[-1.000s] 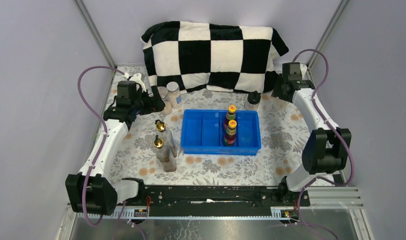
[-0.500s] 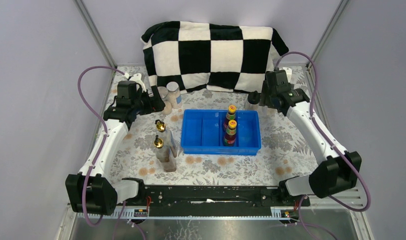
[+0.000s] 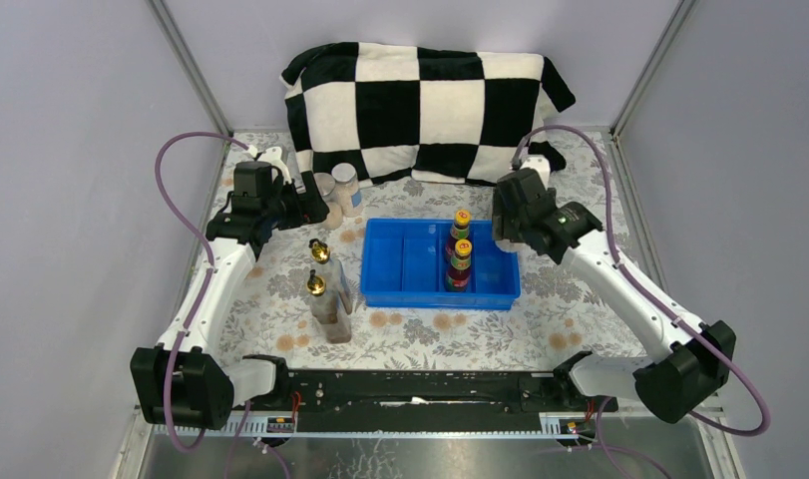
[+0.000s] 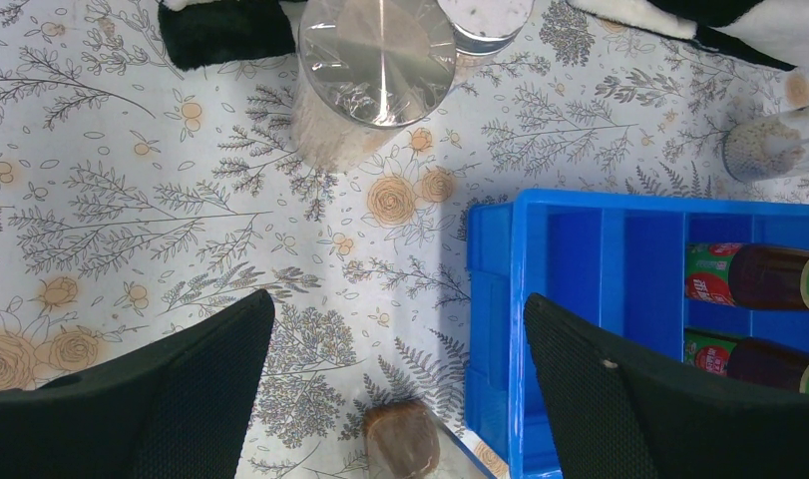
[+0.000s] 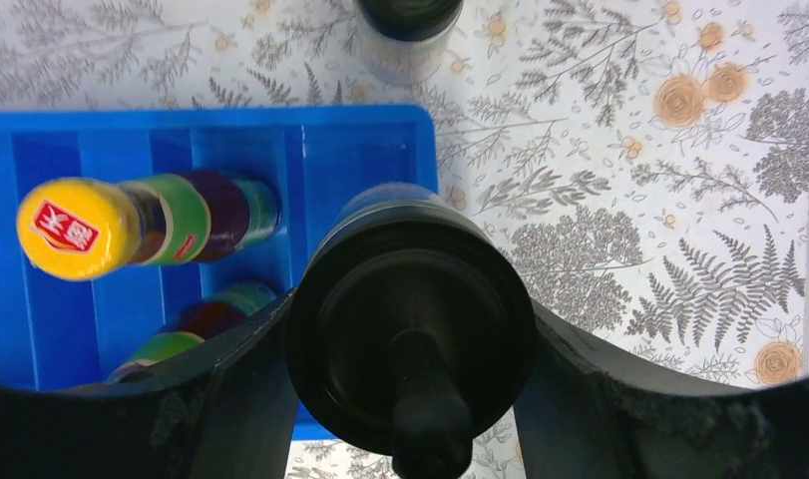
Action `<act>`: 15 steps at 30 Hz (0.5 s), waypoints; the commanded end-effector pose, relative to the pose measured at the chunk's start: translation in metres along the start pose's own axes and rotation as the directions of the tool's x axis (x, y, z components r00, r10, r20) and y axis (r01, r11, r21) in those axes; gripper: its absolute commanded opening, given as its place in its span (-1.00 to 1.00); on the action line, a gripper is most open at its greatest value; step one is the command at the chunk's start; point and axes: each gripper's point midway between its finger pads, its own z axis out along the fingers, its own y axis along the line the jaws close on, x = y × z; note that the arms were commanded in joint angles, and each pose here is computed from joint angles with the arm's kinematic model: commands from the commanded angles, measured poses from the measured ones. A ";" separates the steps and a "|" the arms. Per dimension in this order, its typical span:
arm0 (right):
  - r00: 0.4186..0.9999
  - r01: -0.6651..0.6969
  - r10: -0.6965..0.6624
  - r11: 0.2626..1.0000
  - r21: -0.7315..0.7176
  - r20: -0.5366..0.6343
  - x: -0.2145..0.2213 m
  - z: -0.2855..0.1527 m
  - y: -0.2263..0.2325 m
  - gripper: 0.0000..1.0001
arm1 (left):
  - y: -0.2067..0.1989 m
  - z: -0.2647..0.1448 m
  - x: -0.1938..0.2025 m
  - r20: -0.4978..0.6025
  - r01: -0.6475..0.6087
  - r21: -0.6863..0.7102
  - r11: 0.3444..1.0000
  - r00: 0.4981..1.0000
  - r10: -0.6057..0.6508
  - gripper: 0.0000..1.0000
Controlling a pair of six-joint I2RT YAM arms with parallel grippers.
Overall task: Organize the condiment bottles
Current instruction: Place the bottle in the storage box.
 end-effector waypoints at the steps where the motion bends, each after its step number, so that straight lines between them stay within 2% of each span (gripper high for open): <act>1: 0.999 -0.018 0.017 1.000 0.011 0.040 0.005 -0.007 0.007 0.02 | 0.002 0.002 -0.006 0.036 -0.019 -0.003 1.000 0.999 0.019 0.98; 15: 1.000 0.021 -0.021 0.999 -0.029 0.007 0.054 -0.003 0.023 0.02 | 0.003 0.002 -0.005 0.033 -0.020 -0.008 1.000 0.999 0.020 0.98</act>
